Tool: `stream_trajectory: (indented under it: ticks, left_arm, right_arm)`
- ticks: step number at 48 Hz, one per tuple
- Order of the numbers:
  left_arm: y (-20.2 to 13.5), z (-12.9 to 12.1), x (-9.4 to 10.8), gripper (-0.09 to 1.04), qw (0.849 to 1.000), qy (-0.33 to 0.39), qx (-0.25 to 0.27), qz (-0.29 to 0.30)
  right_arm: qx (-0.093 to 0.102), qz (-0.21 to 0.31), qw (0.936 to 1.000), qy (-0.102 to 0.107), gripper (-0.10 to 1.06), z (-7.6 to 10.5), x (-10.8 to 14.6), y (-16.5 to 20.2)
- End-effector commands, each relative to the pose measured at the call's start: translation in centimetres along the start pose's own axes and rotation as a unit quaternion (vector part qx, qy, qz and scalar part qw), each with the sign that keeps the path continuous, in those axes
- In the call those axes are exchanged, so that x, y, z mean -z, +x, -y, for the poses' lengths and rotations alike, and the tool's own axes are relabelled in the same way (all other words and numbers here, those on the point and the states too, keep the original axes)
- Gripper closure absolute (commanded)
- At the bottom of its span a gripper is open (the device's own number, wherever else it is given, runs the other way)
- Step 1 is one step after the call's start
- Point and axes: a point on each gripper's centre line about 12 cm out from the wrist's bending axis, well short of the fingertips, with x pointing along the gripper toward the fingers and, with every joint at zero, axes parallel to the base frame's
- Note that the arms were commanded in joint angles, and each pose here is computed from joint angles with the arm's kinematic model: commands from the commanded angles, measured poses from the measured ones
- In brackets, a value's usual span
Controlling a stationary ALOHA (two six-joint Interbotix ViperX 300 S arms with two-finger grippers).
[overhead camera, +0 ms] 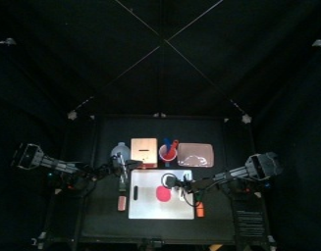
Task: Get the cutter from the drawer then cut the dough then place the extra dough in the bowl
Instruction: Cut the dough
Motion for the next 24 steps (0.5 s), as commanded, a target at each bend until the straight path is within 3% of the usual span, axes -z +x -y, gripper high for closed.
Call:
stream_trajectory:
  ticks: [1,9,24]
  left_arm:
    - [0.0,0.0,-0.2,0.58,1.0,-0.001,-0.002,0.005]
    - [-1.3,-1.3,1.8,0.59,0.999,-0.012,-0.022,-0.025]
    - [-3.7,-2.8,2.0,0.59,0.999,-0.034,-0.033,-0.017]
  right_arm:
    - [-0.001,-0.002,0.9999,0.014,0.46,-0.9,-2.3,-1.3]
    - [0.004,-0.004,0.9998,0.017,0.46,-2.1,-4.7,-0.4]
    - [-0.008,0.003,0.9998,0.017,0.46,-2.8,-5.1,1.2]
